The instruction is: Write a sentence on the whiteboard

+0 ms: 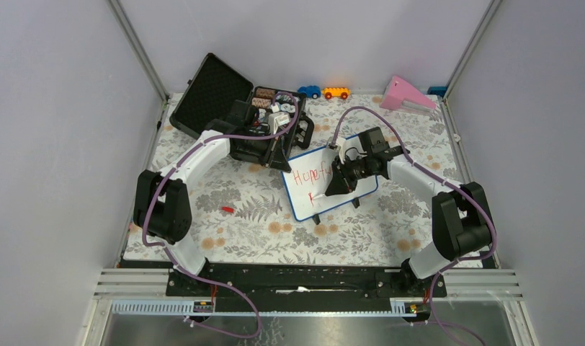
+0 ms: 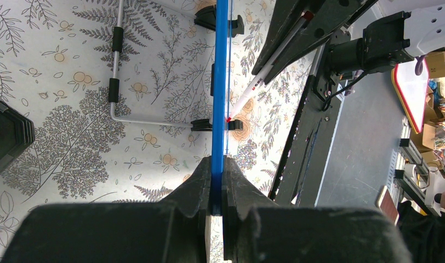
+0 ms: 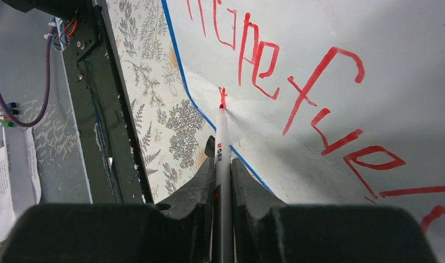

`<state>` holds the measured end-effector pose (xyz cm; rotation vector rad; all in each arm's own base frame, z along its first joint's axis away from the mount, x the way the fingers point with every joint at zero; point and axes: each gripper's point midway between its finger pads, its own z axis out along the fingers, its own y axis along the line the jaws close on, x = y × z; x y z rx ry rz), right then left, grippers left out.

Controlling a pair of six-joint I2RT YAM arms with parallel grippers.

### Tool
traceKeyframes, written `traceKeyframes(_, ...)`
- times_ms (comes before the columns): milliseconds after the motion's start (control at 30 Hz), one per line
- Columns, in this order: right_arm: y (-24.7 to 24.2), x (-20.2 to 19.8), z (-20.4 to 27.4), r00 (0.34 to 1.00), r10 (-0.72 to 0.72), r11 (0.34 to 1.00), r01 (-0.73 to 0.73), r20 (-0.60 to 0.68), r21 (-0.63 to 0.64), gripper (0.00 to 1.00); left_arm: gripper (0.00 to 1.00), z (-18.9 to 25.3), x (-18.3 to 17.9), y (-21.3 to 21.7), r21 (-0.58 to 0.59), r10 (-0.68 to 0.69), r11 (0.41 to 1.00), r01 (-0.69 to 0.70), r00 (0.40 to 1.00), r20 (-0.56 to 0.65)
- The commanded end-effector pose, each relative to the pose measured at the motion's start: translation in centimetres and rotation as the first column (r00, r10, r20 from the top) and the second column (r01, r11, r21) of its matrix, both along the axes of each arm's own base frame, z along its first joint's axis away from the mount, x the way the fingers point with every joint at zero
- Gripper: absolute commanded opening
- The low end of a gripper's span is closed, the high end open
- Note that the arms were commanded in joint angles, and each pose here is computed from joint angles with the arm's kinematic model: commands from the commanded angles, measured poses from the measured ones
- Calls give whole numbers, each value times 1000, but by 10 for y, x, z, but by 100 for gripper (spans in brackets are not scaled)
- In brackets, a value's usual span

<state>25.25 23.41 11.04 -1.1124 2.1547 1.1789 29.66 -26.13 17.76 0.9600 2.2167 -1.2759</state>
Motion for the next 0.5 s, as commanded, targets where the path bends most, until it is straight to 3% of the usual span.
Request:
traceKeyframes(0,-1,20,11,997,-32,999,33,67,-6,0,0,3,-1,-2,15,-20,1000,19,998,61)
traceKeyframes(467,-13,14,0,999,-23,1000,23,22,-18,0,0,2,1,-4,13,-22,1000,21,998,54)
